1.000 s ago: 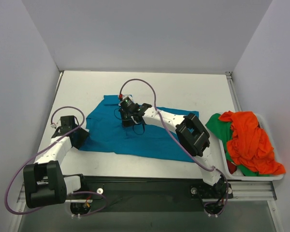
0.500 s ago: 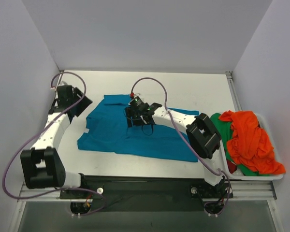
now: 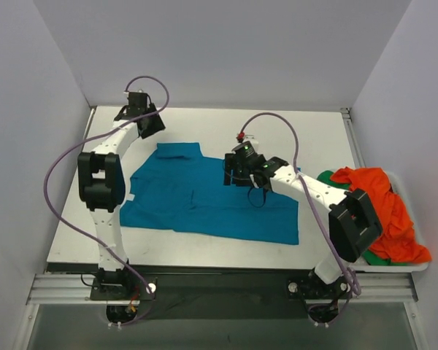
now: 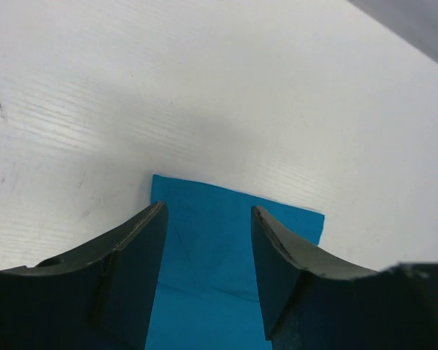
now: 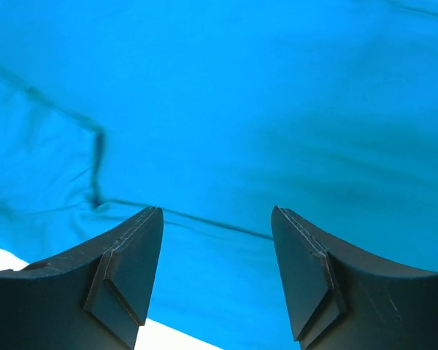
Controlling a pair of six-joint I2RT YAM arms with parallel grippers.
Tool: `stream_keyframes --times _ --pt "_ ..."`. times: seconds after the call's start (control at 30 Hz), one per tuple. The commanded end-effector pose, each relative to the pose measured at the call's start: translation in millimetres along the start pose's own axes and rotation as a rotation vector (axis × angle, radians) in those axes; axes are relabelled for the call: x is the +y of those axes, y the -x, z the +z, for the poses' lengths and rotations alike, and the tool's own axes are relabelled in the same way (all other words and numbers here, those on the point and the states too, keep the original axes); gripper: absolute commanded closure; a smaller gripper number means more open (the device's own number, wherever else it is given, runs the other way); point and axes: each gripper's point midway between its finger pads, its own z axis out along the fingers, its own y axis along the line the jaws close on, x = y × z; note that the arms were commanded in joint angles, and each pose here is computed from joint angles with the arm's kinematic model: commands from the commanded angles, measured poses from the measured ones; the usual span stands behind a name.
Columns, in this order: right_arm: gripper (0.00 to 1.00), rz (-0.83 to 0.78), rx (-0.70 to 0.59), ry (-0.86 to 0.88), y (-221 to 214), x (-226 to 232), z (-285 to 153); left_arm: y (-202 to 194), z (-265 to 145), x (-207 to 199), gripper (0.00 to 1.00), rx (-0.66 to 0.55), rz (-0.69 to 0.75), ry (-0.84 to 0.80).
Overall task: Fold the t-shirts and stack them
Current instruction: Grap the side of the flattened tshirt furthest away from the robot with both arms
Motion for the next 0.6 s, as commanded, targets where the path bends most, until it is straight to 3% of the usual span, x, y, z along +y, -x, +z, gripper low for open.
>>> stream_keyframes --times 0.0,0.3,0.57 --pt "0.39 0.077 -0.044 -0.016 15.4 -23.4 -15.3 -6.1 18.7 8.6 0.41 0.049 0.094 0.060" --pt "0.39 0.169 -0.044 -0.064 22.3 -75.2 -18.7 -41.2 52.0 15.1 0.41 0.116 0.164 0.119" --pt "0.39 0.228 -0.035 -0.127 14.5 -112.3 -16.9 -42.1 58.9 13.1 0.43 0.112 0.168 0.108"
